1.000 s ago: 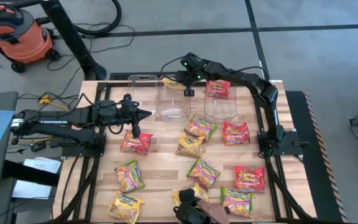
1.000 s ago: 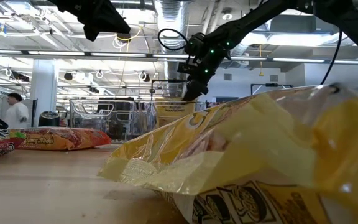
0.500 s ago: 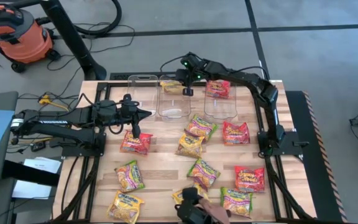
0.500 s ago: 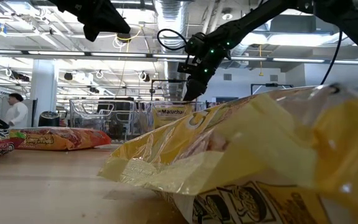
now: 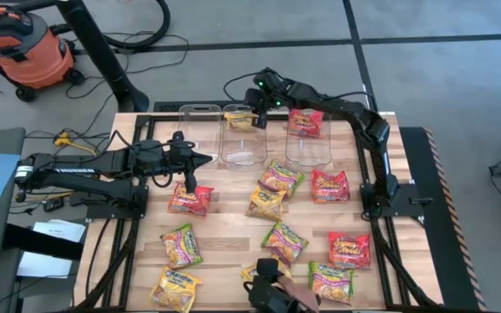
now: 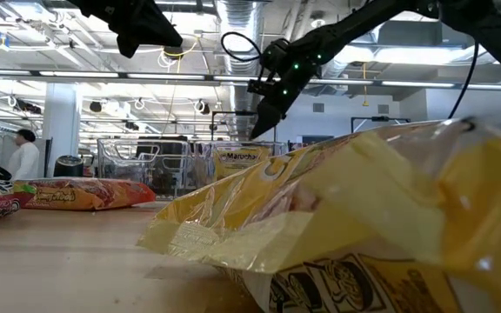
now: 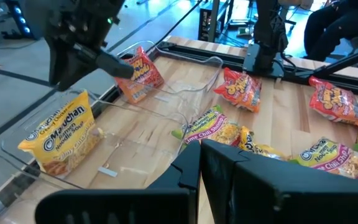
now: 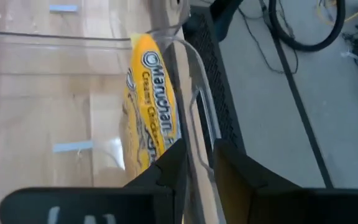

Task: Sort Maruchan noodles
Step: Put the green noodle pack into the left transparent bin

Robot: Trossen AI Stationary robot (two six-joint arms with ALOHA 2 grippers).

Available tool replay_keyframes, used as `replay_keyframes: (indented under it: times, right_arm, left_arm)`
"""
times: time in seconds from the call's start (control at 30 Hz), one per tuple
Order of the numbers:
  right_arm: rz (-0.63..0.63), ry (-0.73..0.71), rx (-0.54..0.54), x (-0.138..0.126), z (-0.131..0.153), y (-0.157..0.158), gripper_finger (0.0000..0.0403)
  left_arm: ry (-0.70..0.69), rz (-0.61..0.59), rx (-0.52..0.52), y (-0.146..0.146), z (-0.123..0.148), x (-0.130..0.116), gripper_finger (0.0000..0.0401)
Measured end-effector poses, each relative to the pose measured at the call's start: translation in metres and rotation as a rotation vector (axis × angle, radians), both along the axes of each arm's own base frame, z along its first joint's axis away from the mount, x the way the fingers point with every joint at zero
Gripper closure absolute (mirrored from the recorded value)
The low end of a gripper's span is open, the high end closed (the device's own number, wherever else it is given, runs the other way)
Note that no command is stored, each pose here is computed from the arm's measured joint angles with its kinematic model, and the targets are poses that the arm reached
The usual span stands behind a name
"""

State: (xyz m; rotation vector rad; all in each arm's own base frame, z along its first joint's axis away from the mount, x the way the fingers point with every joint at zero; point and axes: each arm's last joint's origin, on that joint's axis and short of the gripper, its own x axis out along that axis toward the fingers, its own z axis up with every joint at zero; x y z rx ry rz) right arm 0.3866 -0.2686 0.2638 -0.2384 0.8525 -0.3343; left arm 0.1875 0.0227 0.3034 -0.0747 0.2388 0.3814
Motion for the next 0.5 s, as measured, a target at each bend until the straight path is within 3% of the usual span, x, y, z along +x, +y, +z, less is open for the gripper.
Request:
replay_keyframes:
  times: [0.17,0.37,0.5]
  right_arm:
    - [-0.022,0.084,0.109,0.001,0.025,0.021,0.0300]
    - [0.005,0.210,0.211,0.005,0.046,0.064,0.0300]
    - [0.019,0.256,0.263,0.007,0.067,0.097,0.0300]
  left_arm:
    - [0.010,-0.005,0.019,0.000,0.000,0.000,0.0401]
    - [0.038,-0.030,0.109,0.000,0.000,0.000,0.0401]
    - [0.027,-0.059,0.102,-0.001,0.006,-0.002,0.0387]
